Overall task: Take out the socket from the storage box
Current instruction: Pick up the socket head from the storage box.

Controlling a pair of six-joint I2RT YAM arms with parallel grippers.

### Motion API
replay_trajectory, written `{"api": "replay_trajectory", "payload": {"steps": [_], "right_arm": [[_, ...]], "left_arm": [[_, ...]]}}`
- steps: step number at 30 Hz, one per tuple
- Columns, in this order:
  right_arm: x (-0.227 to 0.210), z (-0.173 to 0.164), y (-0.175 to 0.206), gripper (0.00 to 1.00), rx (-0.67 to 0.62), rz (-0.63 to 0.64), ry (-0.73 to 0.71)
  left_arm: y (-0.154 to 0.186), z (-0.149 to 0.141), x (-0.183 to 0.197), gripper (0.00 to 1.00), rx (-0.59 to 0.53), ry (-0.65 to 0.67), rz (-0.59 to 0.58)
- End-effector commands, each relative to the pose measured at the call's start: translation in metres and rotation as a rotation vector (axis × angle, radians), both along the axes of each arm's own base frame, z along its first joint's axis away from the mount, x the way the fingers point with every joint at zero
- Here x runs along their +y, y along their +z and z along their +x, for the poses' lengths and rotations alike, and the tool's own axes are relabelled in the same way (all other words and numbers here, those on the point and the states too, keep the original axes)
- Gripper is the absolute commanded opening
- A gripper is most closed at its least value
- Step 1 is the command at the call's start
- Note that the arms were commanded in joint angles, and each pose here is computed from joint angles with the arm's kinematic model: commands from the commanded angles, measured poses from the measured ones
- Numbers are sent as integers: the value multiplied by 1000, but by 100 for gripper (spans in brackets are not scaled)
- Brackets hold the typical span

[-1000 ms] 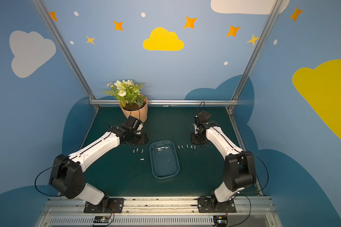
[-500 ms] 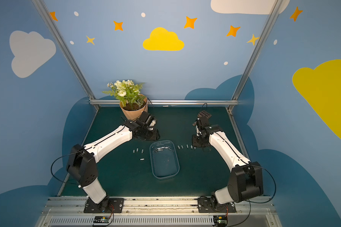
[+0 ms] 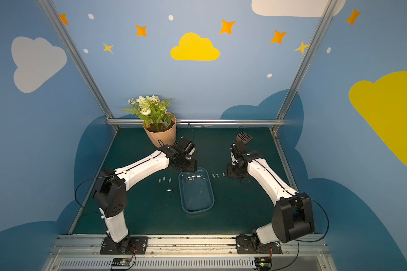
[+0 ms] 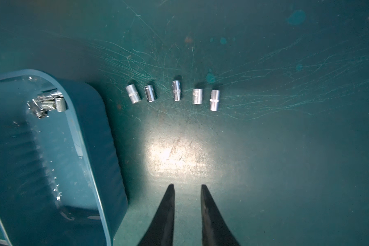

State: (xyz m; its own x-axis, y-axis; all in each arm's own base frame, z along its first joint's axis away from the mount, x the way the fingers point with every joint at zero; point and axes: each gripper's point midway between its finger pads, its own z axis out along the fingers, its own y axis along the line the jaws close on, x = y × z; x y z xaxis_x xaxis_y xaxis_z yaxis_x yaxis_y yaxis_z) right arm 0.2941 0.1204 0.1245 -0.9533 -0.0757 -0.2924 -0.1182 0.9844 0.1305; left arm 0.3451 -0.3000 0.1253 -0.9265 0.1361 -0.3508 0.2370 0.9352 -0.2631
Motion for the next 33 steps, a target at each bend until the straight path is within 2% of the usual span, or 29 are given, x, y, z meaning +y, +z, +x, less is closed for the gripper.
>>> {"api": "replay_trajectory", "payload": {"steps": [1,5,14,18,33], "right_arm": [[-2,-1,9,24,-36,26,-2],[-1,0,9,24,-33,49,-4],[5,1,0,24,-21,82,1],[8,2,-2,24,-15,93,6],[10,2,-11,24,4,99,7]], "left_arm": [[-7,-5,1,52,34,3,53],[-19,-14,7,51,74,3,116],[-50,-34,12,51,157,31,140],[-60,-34,7,46,174,22,135],[-91,-29,-1,43,216,5,157]]}}
